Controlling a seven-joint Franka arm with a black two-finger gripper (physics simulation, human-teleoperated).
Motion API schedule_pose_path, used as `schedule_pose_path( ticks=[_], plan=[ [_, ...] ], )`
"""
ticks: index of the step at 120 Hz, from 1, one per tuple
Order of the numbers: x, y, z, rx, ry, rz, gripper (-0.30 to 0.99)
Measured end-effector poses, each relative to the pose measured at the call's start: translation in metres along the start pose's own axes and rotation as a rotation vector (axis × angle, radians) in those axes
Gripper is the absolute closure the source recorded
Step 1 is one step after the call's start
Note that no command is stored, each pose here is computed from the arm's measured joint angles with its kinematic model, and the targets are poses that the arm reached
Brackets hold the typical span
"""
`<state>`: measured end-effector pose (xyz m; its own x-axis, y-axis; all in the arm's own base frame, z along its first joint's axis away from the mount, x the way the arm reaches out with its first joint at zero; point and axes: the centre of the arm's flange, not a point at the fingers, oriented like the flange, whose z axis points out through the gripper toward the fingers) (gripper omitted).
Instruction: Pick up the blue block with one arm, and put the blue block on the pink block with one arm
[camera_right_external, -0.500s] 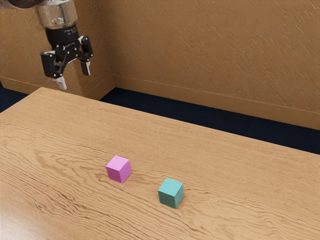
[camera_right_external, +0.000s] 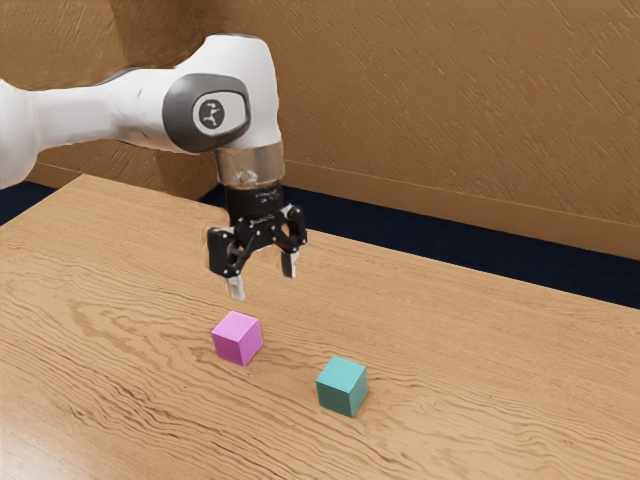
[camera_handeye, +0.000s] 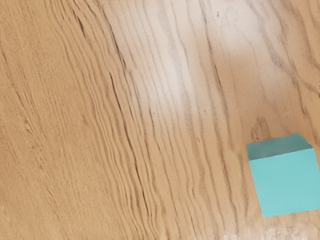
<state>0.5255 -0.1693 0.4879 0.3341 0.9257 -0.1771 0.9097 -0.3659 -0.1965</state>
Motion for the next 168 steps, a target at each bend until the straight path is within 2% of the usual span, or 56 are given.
schedule_pose_path(
  ticks=[10,29,46,59,72,86,112,134,154,168],
  plan=[
    [0.001,0.009,0.004,-0.032,0.029,0.143,0.00],
    [0.051,0.030,0.025,-0.083,0.055,0.370,0.00],
    [0.018,0.057,0.067,-0.101,0.103,0.660,0.00],
    [0.016,0.059,0.109,-0.085,0.111,0.801,0.00],
    [0.009,0.064,0.128,-0.111,0.134,0.926,0.00],
    [0.010,0.070,0.138,-0.146,0.157,1.019,0.00],
    [0.010,0.081,0.161,-0.182,0.163,1.138,0.00],
    [-0.004,0.074,0.181,-0.176,0.144,1.224,0.00],
    [-0.007,0.075,0.186,-0.145,0.193,1.323,0.00],
    [-0.005,0.077,0.191,-0.139,0.201,1.351,0.00]
  ],
)
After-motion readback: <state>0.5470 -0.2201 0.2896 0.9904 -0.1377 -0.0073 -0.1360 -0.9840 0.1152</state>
